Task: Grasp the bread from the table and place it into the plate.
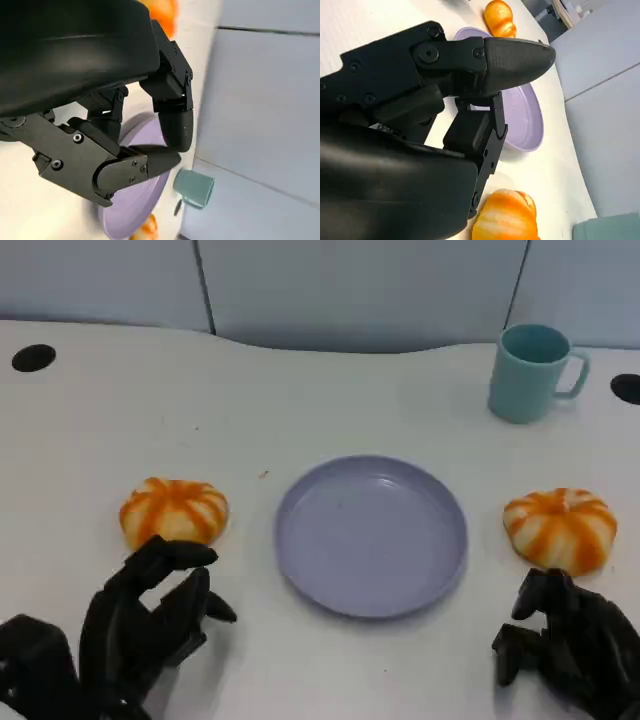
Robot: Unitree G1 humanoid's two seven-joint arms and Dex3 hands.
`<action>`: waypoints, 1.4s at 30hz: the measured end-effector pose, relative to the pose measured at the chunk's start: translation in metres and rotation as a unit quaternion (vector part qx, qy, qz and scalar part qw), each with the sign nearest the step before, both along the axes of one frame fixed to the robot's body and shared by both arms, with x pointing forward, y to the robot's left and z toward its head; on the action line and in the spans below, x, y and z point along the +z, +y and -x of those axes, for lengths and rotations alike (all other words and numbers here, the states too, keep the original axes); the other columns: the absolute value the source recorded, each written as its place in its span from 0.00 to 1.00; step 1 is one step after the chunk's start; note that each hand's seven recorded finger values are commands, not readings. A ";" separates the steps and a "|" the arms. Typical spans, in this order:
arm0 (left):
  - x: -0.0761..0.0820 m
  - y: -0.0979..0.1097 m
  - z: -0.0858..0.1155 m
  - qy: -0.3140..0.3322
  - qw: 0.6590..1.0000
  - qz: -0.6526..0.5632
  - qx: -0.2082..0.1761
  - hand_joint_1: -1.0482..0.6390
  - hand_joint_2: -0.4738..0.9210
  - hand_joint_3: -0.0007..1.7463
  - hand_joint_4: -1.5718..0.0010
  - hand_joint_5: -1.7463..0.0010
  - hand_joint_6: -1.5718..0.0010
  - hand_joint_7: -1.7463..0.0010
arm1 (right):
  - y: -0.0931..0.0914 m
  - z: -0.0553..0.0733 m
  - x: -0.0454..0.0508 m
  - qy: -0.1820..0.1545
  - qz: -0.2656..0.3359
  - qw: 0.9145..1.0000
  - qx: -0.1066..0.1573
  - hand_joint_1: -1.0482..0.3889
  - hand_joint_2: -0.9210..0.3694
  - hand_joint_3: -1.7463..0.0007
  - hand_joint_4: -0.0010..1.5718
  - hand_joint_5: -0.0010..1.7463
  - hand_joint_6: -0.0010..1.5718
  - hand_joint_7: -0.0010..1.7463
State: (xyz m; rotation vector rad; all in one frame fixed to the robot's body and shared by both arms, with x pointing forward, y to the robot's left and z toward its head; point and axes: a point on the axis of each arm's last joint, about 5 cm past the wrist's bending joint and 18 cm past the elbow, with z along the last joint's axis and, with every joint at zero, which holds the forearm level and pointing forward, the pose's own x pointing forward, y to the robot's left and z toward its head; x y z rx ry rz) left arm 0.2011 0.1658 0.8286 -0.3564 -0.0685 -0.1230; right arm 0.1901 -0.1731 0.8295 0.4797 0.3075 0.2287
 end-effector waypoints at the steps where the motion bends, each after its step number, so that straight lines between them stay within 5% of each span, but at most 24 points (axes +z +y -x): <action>1: 0.003 0.002 -0.002 -0.027 0.999 -0.037 -0.002 0.34 1.00 0.20 0.71 0.65 0.62 0.93 | 0.000 0.000 0.0000 0.000 -0.001 1.000 0.000 0.40 0.00 0.73 0.80 0.76 0.73 0.70; 10: 0.039 0.024 -0.026 -0.215 0.892 -0.397 0.008 0.24 1.00 0.12 0.92 0.80 0.81 1.00 | 0.004 -0.001 0.0009 0.003 0.000 1.000 -0.006 0.41 0.00 0.73 0.80 0.76 0.73 0.70; 16: 0.059 0.026 -0.036 -0.256 0.743 -0.618 0.029 0.21 1.00 0.06 0.99 0.85 0.85 1.00 | 0.004 -0.001 0.0015 0.004 0.000 1.000 -0.004 0.40 0.00 0.73 0.80 0.77 0.73 0.71; 20: 0.066 0.021 -0.040 -0.256 0.679 -0.686 0.040 0.21 1.00 0.03 1.00 0.87 0.87 1.00 | 0.005 -0.001 0.0022 0.006 0.005 1.000 -0.003 0.40 0.00 0.73 0.81 0.77 0.74 0.71; 31: 0.072 0.010 -0.060 -0.217 0.609 -0.763 -0.010 0.22 0.96 0.00 0.97 0.92 0.90 1.00 | 0.007 -0.002 0.0031 0.006 0.013 1.000 -0.003 0.40 0.00 0.72 0.81 0.77 0.74 0.71; 42: 0.056 0.001 -0.096 -0.136 0.549 -0.820 -0.081 0.25 0.95 0.00 0.99 0.95 0.93 1.00 | 0.008 -0.003 0.0025 0.002 0.010 1.000 -0.005 0.40 0.00 0.74 0.80 0.77 0.73 0.72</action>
